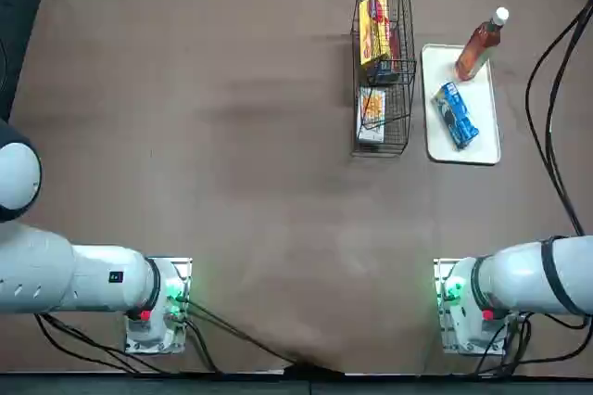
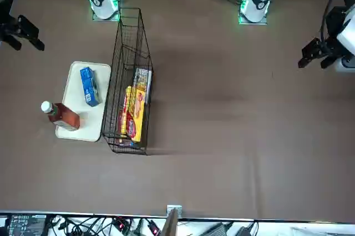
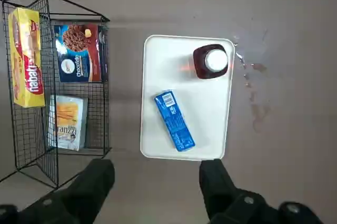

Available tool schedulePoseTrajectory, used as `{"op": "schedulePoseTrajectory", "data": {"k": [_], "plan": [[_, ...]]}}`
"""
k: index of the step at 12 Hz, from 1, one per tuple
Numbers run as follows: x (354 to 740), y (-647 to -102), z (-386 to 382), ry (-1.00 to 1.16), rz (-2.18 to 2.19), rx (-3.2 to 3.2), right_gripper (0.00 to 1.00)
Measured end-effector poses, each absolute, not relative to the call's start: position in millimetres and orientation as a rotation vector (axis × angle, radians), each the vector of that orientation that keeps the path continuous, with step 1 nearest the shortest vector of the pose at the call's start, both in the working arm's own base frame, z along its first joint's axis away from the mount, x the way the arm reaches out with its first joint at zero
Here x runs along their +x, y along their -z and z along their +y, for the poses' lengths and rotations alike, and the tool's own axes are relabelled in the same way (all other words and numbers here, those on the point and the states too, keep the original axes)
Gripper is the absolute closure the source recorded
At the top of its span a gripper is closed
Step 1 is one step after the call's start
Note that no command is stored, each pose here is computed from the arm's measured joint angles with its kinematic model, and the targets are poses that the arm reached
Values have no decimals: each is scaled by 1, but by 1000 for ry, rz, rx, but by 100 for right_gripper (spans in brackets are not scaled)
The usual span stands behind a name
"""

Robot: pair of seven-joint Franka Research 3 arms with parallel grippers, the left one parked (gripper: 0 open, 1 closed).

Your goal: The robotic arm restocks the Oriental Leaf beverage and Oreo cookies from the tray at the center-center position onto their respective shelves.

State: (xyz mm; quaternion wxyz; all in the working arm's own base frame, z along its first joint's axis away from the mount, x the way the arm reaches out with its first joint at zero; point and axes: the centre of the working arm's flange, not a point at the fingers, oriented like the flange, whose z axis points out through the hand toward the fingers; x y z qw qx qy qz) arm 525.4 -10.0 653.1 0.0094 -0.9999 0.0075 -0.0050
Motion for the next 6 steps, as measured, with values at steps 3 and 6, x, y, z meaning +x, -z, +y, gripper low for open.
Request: {"op": "schedulePoseTrajectory", "data": {"k": [3, 6], "plan": [[526, -651, -10, 7, 24, -3123, 0], [528, -648, -12, -4, 27, -3123, 0]]}}
